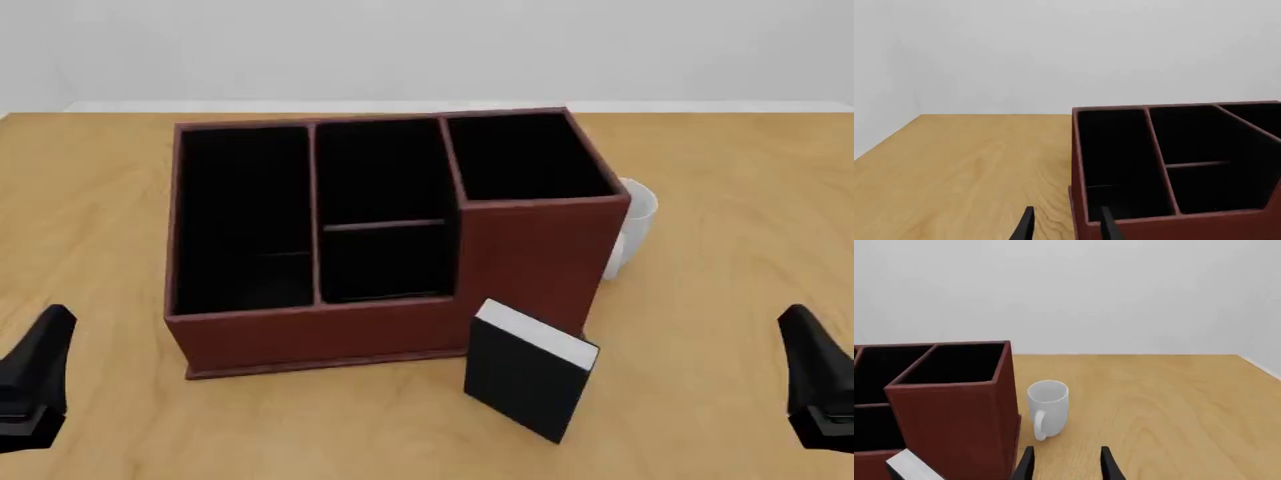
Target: Pick up the book and place it in the right compartment of the caddy.
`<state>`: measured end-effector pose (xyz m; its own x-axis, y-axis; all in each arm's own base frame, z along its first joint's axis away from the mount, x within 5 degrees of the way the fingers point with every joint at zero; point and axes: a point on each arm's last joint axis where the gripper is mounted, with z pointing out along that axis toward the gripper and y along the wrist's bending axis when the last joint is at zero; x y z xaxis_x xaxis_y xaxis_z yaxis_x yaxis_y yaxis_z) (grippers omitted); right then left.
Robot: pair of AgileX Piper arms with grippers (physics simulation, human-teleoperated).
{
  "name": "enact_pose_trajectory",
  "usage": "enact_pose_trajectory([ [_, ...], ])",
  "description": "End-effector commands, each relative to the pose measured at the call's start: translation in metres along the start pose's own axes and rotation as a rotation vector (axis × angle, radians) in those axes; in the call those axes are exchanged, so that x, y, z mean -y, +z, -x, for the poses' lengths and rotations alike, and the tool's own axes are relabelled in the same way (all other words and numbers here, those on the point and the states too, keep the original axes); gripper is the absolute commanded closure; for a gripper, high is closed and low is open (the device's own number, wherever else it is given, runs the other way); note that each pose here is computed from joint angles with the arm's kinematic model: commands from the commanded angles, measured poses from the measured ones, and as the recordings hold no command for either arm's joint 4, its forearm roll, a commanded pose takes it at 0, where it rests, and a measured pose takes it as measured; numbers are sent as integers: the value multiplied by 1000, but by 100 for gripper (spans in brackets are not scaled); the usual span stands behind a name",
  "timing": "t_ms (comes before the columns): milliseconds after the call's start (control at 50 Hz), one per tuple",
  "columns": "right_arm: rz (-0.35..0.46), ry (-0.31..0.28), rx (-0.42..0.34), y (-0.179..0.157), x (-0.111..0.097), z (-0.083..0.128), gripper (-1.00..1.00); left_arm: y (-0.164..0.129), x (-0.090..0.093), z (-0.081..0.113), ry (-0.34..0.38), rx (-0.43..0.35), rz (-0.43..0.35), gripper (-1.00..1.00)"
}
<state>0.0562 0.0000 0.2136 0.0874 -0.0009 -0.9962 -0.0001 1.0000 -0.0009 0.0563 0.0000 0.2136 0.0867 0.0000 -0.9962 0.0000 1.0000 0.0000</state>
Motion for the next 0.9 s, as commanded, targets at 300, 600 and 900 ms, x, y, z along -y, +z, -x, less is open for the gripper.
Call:
enact_pose_trajectory([
  [300,-4,-25,-30,7,0,1,-100,0,0,1,0,-1,0,-100],
  [600,137,-92,-152,26,-10,15,-100,0,0,1,0,-1,0,-100],
  [900,234,-186,-234,40,-20,36,-100,0,0,1,0,-1,0,-100],
])
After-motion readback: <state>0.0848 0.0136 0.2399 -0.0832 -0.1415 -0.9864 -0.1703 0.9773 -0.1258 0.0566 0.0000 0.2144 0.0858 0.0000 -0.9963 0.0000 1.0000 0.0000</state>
